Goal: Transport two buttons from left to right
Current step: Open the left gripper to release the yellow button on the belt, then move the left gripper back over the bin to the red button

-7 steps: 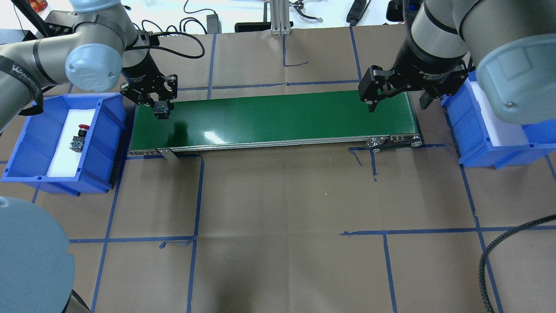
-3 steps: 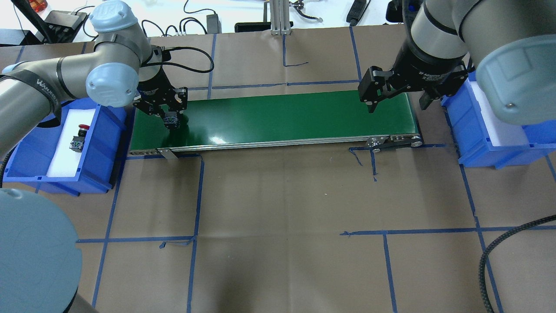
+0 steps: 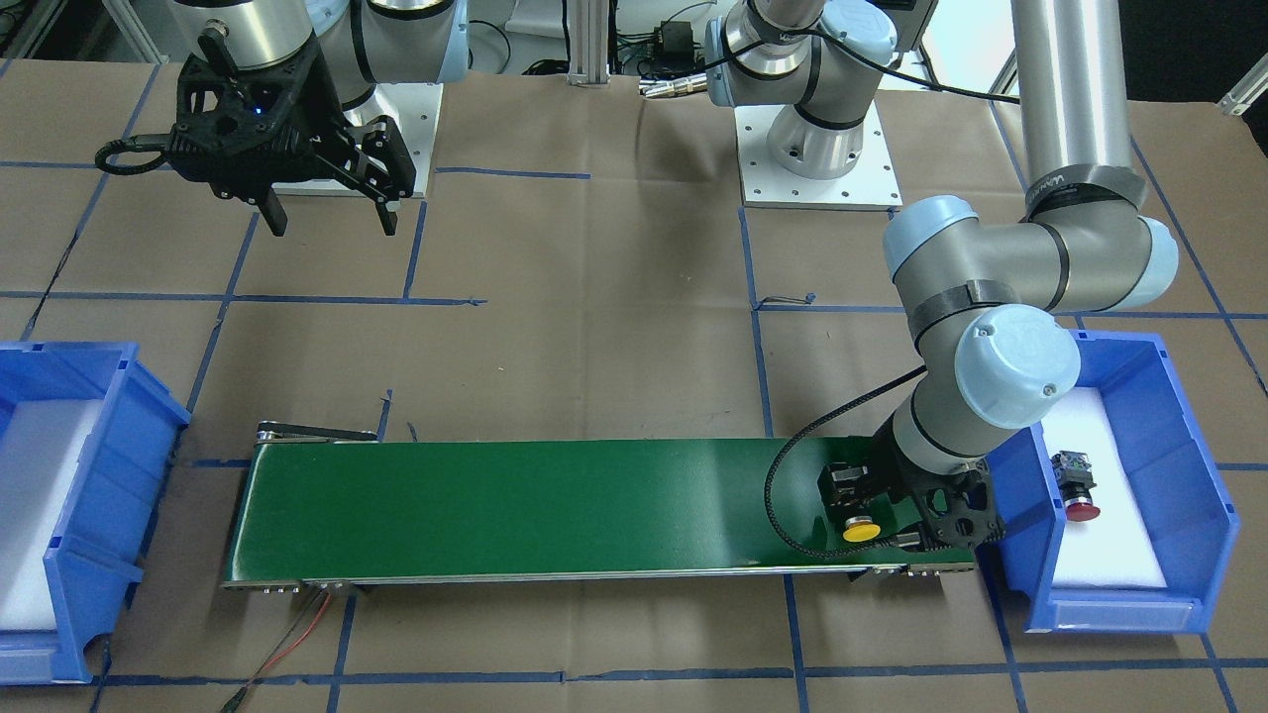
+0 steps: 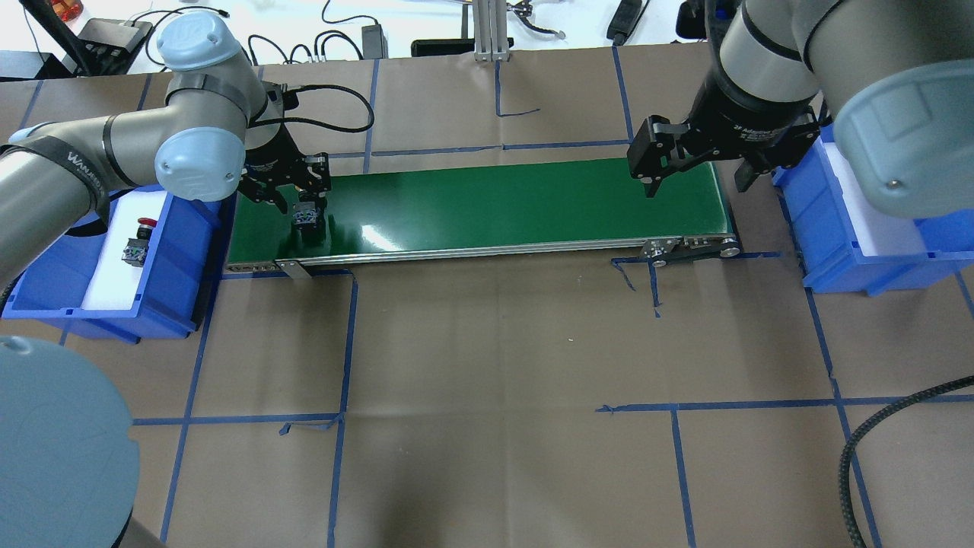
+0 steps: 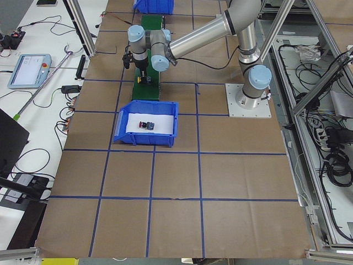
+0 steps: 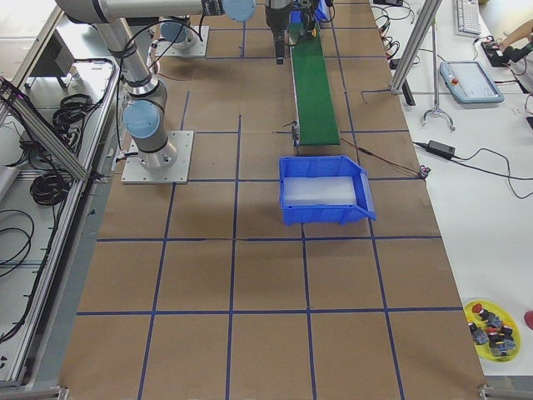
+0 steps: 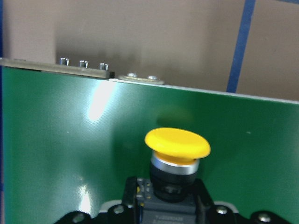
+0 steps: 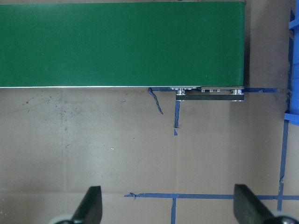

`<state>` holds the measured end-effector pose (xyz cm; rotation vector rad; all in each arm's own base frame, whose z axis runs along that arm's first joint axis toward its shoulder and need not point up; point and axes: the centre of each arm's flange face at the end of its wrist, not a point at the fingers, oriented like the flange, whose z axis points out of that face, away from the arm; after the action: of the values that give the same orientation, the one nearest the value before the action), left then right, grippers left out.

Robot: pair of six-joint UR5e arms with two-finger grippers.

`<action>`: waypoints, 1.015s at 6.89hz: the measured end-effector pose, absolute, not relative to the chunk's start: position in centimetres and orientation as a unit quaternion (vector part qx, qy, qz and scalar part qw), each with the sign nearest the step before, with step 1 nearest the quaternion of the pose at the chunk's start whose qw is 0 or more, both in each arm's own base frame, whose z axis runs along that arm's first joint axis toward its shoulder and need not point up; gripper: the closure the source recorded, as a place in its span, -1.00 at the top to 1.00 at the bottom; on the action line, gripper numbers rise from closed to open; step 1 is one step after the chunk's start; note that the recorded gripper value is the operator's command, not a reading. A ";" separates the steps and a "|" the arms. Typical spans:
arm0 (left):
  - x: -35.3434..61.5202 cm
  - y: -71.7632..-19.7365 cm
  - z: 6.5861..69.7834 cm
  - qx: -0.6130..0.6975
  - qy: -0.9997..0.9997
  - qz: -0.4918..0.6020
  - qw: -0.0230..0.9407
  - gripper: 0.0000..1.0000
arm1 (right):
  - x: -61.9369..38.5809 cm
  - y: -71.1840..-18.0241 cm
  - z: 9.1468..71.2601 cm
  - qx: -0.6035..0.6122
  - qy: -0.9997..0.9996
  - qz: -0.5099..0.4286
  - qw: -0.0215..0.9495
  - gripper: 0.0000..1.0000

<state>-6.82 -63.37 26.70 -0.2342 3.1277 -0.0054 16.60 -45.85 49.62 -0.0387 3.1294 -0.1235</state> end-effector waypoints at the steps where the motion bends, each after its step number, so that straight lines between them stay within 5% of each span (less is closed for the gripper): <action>1: -6.6 -63.5 28.7 -0.076 0.997 -0.013 0.003 1.00 | 16.6 -45.8 49.7 -0.012 0.999 -0.040 0.005 1.00; 4: -6.1 -62.6 39.8 -0.065 0.998 0.000 0.002 1.00 | 16.6 -45.8 49.7 -0.012 0.999 -0.040 0.005 1.00; 7: 0.0 -61.7 43.2 -0.035 0.999 0.019 -0.002 1.00 | 16.6 -45.8 49.8 -0.012 0.999 -0.041 0.005 1.00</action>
<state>0.00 -61.66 43.22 -0.1086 3.1431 0.0611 16.61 -45.83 49.75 -0.0387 3.1282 -0.1279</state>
